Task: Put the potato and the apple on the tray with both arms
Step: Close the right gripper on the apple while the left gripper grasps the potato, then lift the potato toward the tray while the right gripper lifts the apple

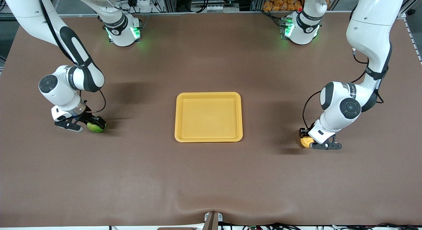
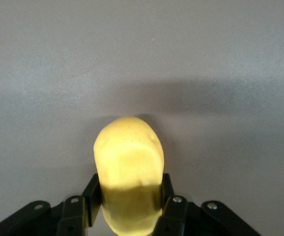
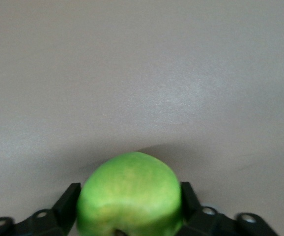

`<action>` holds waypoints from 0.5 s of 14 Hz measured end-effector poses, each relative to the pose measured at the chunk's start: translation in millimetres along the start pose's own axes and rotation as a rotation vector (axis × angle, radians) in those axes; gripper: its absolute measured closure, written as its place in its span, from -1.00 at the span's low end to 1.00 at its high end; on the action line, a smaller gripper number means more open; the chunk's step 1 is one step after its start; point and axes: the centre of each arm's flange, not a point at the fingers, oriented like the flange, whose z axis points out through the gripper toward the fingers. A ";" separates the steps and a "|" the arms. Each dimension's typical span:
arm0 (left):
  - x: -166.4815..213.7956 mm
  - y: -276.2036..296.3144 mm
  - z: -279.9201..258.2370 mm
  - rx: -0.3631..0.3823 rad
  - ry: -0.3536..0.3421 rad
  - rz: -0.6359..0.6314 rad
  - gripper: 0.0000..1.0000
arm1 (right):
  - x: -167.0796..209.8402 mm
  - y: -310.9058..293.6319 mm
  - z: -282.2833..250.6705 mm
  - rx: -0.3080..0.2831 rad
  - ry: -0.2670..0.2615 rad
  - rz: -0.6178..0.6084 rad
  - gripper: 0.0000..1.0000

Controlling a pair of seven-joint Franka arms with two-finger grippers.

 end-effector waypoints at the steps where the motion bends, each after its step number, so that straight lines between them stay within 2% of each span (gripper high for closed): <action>1: 0.6 1.3 -0.7 -0.001 0.002 0.002 -0.02 | 0.2 -1.7 -1.0 0.001 0.002 0.012 -0.61; 4: 5.8 10.8 -7.2 -0.004 0.011 0.016 -0.02 | -0.5 -19.3 -2.4 0.009 0.010 -0.005 -0.61; 7: 15.9 19.7 -22.9 0.004 -0.024 0.028 -0.02 | 5.8 -22.5 -7.0 0.012 0.027 -0.007 -0.61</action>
